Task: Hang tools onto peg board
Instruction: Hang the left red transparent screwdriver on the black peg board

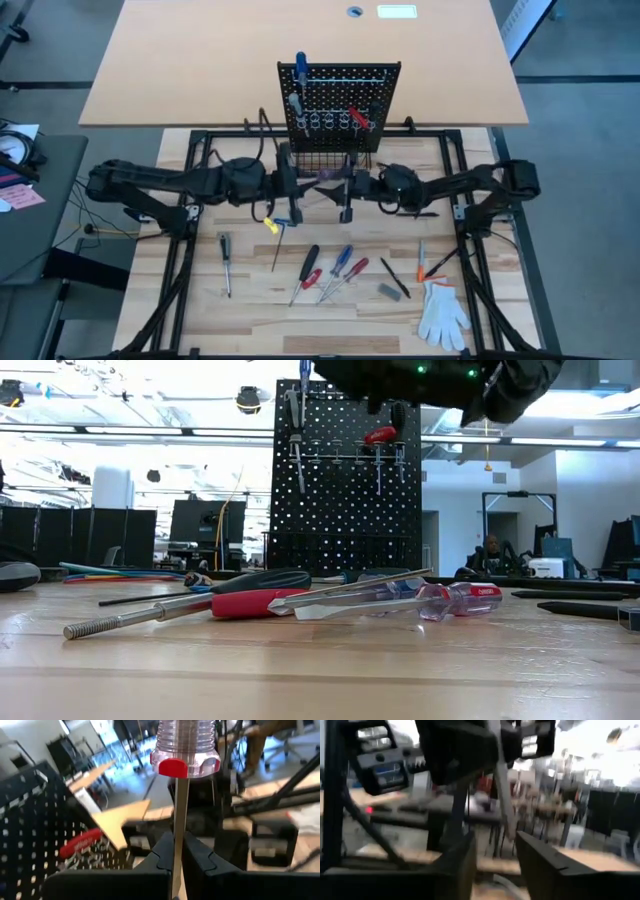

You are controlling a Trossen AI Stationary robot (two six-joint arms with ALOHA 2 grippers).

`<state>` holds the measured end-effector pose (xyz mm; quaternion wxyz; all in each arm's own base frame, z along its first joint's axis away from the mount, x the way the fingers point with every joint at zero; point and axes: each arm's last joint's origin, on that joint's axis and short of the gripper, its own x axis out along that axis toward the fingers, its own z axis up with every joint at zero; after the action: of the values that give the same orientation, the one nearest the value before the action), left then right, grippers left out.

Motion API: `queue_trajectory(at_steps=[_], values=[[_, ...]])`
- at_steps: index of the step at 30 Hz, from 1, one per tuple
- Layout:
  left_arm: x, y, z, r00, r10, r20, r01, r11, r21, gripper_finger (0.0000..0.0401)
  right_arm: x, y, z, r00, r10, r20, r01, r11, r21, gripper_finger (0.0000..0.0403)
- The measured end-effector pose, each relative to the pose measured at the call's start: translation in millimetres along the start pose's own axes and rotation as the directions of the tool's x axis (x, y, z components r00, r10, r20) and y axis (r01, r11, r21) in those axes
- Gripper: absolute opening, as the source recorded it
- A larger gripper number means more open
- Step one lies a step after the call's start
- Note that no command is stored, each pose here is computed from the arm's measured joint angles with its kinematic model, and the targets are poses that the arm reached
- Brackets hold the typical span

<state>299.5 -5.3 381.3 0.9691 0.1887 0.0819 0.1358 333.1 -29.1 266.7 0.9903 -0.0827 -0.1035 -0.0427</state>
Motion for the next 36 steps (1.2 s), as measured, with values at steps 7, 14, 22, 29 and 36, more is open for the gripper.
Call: queue_trajectory(at_steps=[7, 14, 22, 29, 36], values=[[4.5, 6.1, -14.8, 0.994, -0.001, -0.110, -0.002, 1.000, -0.029, 0.0004, -10.2, 0.3, 44.1, 0.992, 0.021, -0.121, -0.026, 0.999, -0.042, 0.0232], [6.9, 5.5, -24.8, 0.988, -0.004, -0.152, -0.003, 0.999, -0.051, 0.0004, -16.3, 7.3, 79.1, 0.994, 0.056, -0.090, -0.064, 0.994, -0.089, 0.0235], [23.4, -5.7, -36.8, 0.981, -0.059, -0.186, 0.052, 0.998, -0.047, 0.0004, -8.2, 8.5, 82.3, 0.995, 0.016, -0.096, -0.026, 0.995, -0.097, 0.0233], [41.0, -18.2, -53.7, 0.964, -0.086, -0.253, 0.081, 0.996, -0.031, 0.0007, 0.0, 11.8, 60.7, 0.982, 0.006, -0.189, -0.026, 0.994, -0.105, 0.0199], [39.3, -17.5, -52.5, 0.963, -0.098, -0.249, 0.089, 0.995, -0.044, 0.0014, -9.1, 10.7, 70.7, 0.978, 0.011, -0.209, -0.032, 0.995, -0.095, 0.0112]])
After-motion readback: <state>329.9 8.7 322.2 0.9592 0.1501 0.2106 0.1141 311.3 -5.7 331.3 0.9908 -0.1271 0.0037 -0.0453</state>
